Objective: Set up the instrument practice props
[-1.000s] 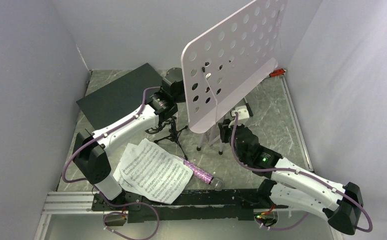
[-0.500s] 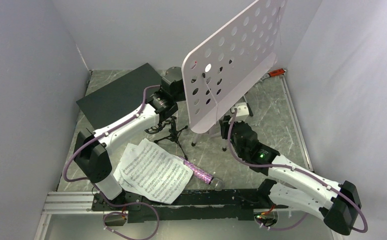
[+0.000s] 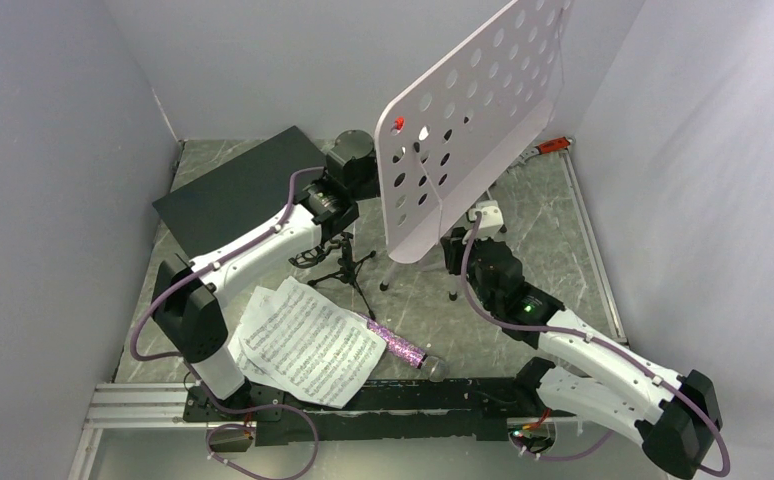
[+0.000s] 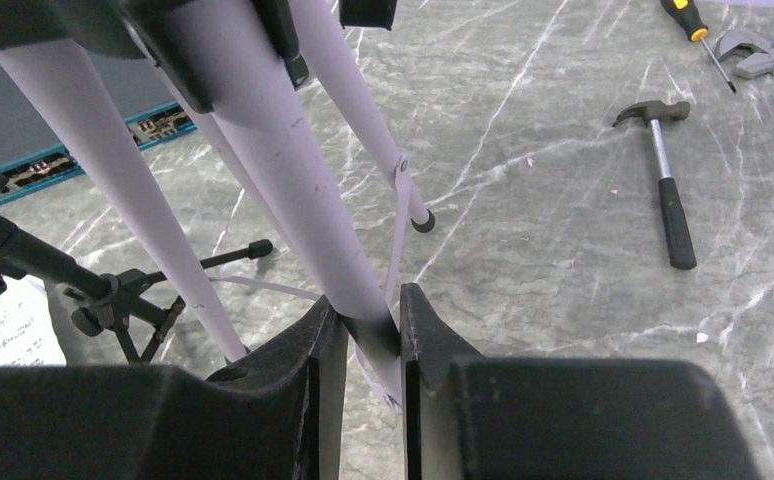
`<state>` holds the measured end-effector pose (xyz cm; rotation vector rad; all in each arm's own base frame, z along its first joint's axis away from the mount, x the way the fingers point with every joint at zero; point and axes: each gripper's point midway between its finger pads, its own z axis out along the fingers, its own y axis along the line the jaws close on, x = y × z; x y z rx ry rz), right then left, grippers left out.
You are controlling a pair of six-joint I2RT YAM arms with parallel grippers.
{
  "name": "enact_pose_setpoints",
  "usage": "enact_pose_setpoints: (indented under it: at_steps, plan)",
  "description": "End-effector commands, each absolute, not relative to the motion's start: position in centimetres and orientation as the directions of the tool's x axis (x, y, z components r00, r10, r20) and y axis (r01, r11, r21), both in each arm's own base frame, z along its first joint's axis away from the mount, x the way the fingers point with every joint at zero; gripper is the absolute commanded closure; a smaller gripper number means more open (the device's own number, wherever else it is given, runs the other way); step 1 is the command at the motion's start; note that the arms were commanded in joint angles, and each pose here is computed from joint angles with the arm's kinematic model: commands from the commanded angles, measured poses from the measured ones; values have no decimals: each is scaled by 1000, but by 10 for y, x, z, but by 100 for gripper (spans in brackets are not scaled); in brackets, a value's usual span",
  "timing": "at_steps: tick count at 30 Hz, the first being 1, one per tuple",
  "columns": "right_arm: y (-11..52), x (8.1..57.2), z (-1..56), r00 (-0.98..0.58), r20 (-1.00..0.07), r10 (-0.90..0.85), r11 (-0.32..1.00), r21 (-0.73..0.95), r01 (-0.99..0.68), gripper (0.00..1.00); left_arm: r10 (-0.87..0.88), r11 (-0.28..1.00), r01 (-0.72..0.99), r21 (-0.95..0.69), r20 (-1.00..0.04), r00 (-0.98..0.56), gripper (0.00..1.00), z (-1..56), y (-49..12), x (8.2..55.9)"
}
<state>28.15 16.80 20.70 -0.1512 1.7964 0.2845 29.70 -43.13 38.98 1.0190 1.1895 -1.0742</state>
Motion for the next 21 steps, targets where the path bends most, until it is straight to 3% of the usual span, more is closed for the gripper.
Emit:
enact_pose_setpoints:
  at_steps: [1,21]
  plan:
    - [119,271,144,-407,-912,48,997,68,-35,100,-537,304,866,397,-680,500,97,620,-360,227]
    - [91,267,138,-443,-885,144,989,122,80,100,-530,375,850,370,-667,524,97,627,-352,236]
